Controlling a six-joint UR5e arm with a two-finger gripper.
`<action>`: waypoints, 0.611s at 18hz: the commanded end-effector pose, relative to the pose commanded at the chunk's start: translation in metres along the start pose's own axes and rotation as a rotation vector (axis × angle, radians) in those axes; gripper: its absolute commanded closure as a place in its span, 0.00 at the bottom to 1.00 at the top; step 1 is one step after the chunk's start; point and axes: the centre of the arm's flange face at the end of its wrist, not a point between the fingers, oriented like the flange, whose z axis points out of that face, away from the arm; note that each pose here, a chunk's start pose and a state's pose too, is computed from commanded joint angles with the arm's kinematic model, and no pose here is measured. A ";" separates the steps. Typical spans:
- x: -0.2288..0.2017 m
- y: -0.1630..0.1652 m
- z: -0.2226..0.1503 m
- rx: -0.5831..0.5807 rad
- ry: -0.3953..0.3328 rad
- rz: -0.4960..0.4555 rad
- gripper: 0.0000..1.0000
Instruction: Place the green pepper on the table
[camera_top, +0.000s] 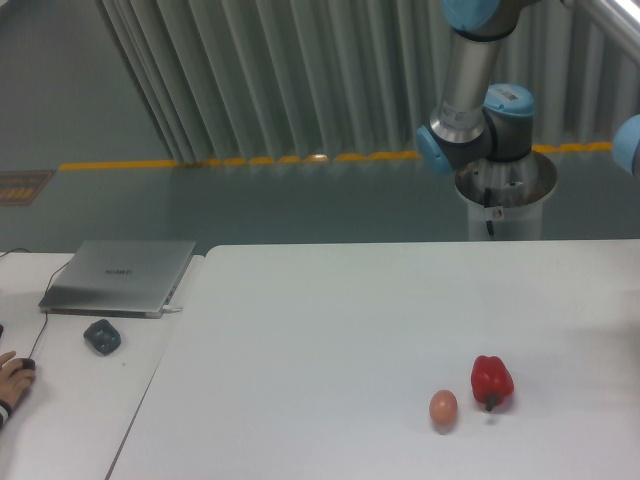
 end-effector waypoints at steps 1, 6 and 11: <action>0.001 0.002 0.002 0.005 0.004 0.002 0.00; 0.007 0.001 0.011 0.027 0.016 -0.008 0.00; 0.009 0.001 0.017 0.026 0.038 -0.008 0.00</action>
